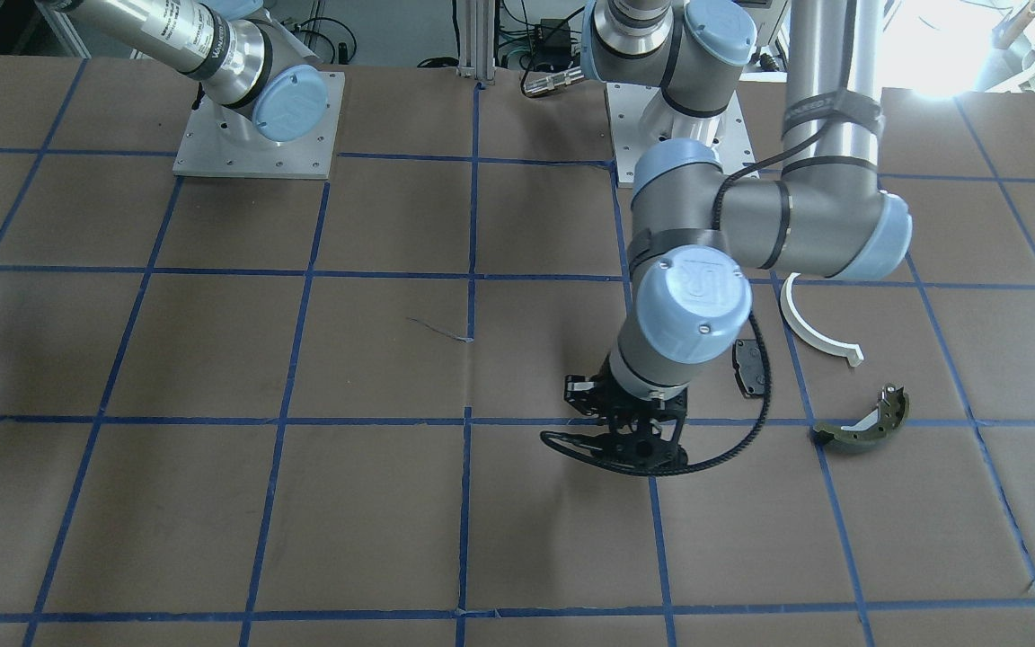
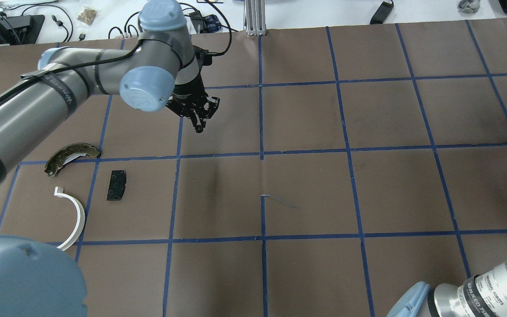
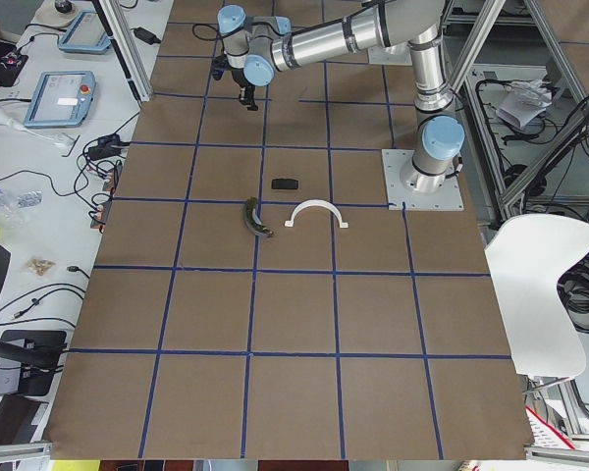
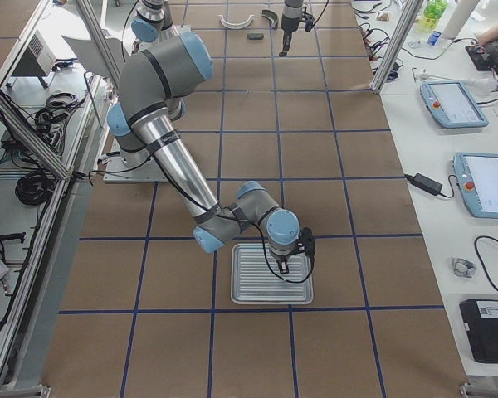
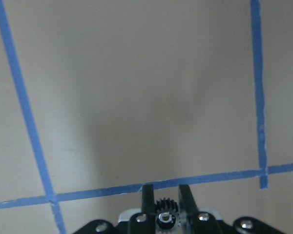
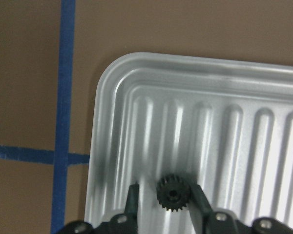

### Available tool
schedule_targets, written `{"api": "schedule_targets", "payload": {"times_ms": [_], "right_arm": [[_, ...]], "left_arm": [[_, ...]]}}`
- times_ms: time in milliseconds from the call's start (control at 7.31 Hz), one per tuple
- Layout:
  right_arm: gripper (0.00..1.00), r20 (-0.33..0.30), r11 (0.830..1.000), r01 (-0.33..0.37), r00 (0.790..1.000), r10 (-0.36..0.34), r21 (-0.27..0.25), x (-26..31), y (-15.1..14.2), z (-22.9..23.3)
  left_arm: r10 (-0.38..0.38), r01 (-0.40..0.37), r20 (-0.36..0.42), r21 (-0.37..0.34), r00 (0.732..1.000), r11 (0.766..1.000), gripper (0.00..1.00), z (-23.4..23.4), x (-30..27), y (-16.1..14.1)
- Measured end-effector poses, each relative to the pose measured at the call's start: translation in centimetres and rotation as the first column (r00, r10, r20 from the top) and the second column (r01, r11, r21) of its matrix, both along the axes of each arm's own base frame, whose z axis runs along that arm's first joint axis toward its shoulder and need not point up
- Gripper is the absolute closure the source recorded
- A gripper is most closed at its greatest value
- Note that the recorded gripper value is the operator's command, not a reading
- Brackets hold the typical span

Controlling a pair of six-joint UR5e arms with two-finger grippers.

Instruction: Place bearing gear from tray to pile

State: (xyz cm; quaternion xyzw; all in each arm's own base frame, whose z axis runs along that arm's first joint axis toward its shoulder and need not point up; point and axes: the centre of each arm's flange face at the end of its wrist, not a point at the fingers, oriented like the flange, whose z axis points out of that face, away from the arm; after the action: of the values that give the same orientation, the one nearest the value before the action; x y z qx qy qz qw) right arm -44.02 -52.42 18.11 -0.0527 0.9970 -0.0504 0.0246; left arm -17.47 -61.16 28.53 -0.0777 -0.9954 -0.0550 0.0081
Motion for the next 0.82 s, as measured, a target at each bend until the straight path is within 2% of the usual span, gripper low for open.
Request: {"api": "schedule_targets", "payload": {"times_ms": [137, 547, 821], "right_arm": [[0.58, -0.001, 1.000, -0.003, 1.000, 0.003, -0.005, 0.1, -0.2, 0.1], [0.89, -0.016, 0.999, -0.009, 1.000, 0.008, -0.034, 0.0, -0.8, -0.2], [0.96, -0.027, 0.999, -0.010, 1.000, 0.009, -0.038, 0.1, -0.9, -0.1]], "left_arm": [[-0.027, 0.027, 0.005, 0.037, 1.000, 0.999, 1.00, 0.0, 5.1, 0.2], [-0.106, 0.104, 0.014, 0.097, 0.994, 0.990, 1.00, -2.2, 17.8, 2.8], [-0.095, 0.096, -0.021, 0.124, 0.995, 0.988, 1.00, -4.7, 24.6, 5.1]]}}
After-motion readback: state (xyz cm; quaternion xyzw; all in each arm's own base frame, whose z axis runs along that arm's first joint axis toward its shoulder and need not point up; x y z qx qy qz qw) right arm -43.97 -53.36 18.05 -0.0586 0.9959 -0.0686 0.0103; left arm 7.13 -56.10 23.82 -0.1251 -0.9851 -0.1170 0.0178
